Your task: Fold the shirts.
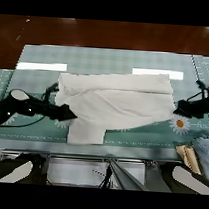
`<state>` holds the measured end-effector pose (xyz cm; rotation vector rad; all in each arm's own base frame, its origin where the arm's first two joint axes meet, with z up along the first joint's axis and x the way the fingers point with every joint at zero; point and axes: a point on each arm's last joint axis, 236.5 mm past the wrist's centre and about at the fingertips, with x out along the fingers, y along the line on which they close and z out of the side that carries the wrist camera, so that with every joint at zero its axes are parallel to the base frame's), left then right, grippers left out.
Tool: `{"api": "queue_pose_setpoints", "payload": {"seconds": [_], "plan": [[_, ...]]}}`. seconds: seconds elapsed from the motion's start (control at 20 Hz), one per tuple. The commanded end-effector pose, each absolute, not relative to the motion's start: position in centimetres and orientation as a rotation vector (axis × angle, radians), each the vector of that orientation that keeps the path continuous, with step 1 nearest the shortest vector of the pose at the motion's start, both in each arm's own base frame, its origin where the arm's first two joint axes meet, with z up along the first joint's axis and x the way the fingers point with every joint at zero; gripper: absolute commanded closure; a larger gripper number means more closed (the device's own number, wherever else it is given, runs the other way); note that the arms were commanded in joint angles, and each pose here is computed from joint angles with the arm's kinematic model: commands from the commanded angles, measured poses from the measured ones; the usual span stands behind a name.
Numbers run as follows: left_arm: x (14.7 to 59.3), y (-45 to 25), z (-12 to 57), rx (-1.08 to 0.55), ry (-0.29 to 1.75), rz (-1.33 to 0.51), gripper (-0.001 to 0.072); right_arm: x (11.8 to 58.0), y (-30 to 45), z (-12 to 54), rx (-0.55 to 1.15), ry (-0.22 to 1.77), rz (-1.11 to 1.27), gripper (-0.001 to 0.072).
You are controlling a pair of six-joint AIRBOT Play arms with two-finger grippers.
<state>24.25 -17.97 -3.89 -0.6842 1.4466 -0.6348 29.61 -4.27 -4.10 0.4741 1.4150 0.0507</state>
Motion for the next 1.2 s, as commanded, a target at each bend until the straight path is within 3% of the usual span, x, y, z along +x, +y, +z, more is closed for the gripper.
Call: {"api": "queue_pose_setpoints", "payload": {"seconds": [0.0, 0.35, 0.65, 1.1, 1.15], "plan": [[30.6, -17.8, 3.0, -0.59, 1.203, -0.675, 0.068, 35.1, -2.4, 2.9, 0.519, 1.146, 0.139, 0.0679], [40.6, -16.4, 3.3, -0.627, 1.099, -0.584, 0.068, 44.5, -1.6, 1.2, 0.52, 0.934, 0.096, 0.0679], [48.3, -13.3, 0.9, -0.749, 1.087, -0.508, 0.068, 51.8, -3.6, -1.3, 0.605, 0.882, 0.054, 0.0679], [48.9, -13.2, -6.6, -0.84, 1.253, -0.477, 0.0677, 52.3, -2.8, -8.2, 0.708, 1.001, 0.05, 0.0669], [48.7, -13.0, -6.5, -0.844, 1.261, -0.482, 0.0624, 52.1, -2.7, -8.2, 0.707, 1.007, 0.057, 0.0577]]}}
